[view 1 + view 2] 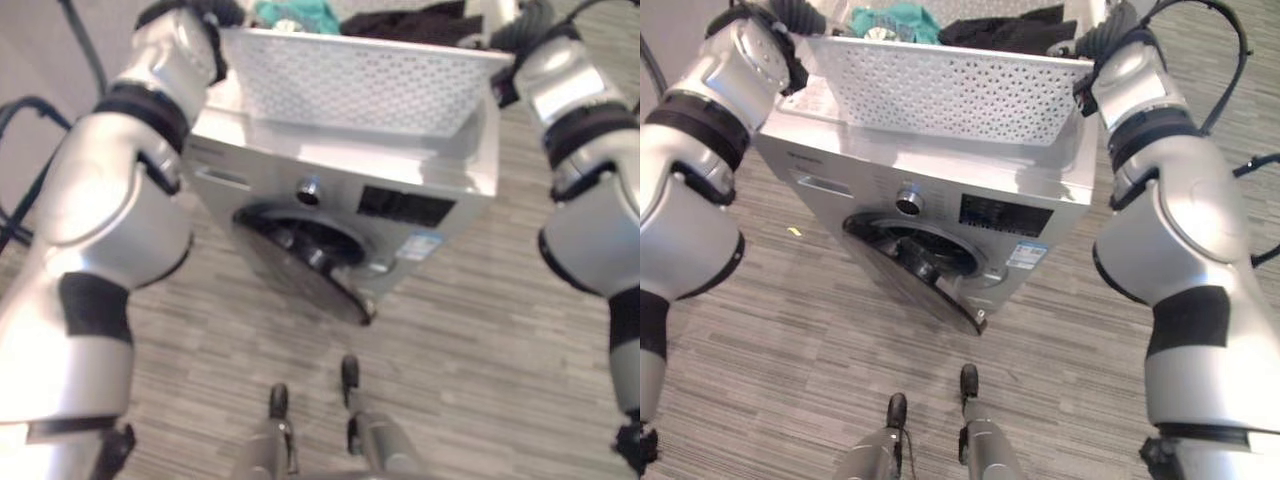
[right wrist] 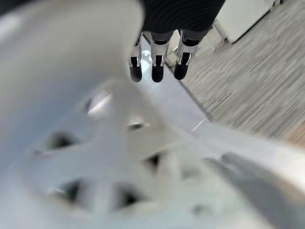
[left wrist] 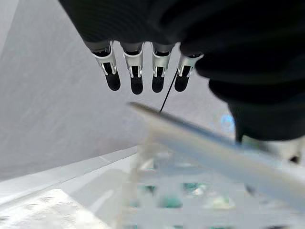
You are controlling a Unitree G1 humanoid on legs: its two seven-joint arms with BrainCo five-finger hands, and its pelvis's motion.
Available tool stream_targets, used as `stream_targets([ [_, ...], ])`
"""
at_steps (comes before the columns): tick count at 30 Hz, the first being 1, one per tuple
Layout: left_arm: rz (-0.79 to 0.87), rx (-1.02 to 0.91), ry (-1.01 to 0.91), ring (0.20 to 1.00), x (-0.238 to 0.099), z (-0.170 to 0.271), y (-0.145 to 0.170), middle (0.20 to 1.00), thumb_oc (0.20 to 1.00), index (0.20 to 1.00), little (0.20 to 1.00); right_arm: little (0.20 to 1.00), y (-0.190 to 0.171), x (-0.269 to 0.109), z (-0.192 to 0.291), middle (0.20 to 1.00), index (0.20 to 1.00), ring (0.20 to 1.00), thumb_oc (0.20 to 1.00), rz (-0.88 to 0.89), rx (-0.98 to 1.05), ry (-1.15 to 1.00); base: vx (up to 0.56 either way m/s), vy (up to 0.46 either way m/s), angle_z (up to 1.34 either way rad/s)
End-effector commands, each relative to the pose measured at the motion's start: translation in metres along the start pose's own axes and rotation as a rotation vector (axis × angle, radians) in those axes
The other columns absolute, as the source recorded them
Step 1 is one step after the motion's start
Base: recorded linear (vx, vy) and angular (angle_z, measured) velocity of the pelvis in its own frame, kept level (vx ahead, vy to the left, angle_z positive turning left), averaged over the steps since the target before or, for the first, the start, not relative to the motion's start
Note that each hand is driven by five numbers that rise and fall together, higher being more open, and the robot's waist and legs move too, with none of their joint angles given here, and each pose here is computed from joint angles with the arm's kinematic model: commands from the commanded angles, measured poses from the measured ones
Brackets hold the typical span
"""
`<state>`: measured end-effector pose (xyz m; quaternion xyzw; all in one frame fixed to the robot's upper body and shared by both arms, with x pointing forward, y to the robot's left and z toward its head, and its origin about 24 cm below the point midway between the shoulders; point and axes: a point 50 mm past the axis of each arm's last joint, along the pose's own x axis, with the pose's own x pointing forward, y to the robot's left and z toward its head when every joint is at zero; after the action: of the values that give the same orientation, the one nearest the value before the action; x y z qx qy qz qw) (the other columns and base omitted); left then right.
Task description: Grab the laundry basket,head to the washer,open it,put in the laundry and shut it.
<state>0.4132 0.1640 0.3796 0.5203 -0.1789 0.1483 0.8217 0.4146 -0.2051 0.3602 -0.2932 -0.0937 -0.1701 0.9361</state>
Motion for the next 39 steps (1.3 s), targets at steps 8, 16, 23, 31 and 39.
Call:
stream_targets([
  [8,0.269,-0.134,-0.115,1.0,0.003,0.037,0.093,1.0,1.0,1.0,1.0,1.0,-0.035,-0.006,0.065,1.0,1.0,1.0,1.0,-0.097,0.206,-0.196,0.05,0.002,0.0],
  [16,0.237,-0.114,-0.109,1.0,0.004,0.04,0.084,1.0,1.0,1.0,1.0,1.0,-0.034,-0.007,0.071,1.0,1.0,1.0,1.0,-0.089,0.207,-0.191,0.07,0.003,0.0],
  [23,0.255,-0.165,-0.132,1.0,0.003,0.036,0.088,1.0,1.0,1.0,1.0,1.0,-0.052,-0.008,0.072,1.0,1.0,1.0,1.0,-0.15,0.221,-0.242,0.05,0.002,0.02],
  [31,0.338,-0.306,-0.306,1.0,-0.021,0.003,0.106,1.0,1.0,1.0,1.0,1.0,-0.081,-0.027,0.048,1.0,1.0,1.0,1.0,-0.181,0.156,-0.461,0.03,0.021,-0.05],
  [39,0.388,-0.327,-0.384,1.0,-0.076,-0.058,0.12,1.0,1.0,1.0,1.0,1.0,-0.125,-0.08,-0.002,1.0,1.0,1.0,1.0,-0.253,0.02,-0.618,0.01,0.022,0.02],
])
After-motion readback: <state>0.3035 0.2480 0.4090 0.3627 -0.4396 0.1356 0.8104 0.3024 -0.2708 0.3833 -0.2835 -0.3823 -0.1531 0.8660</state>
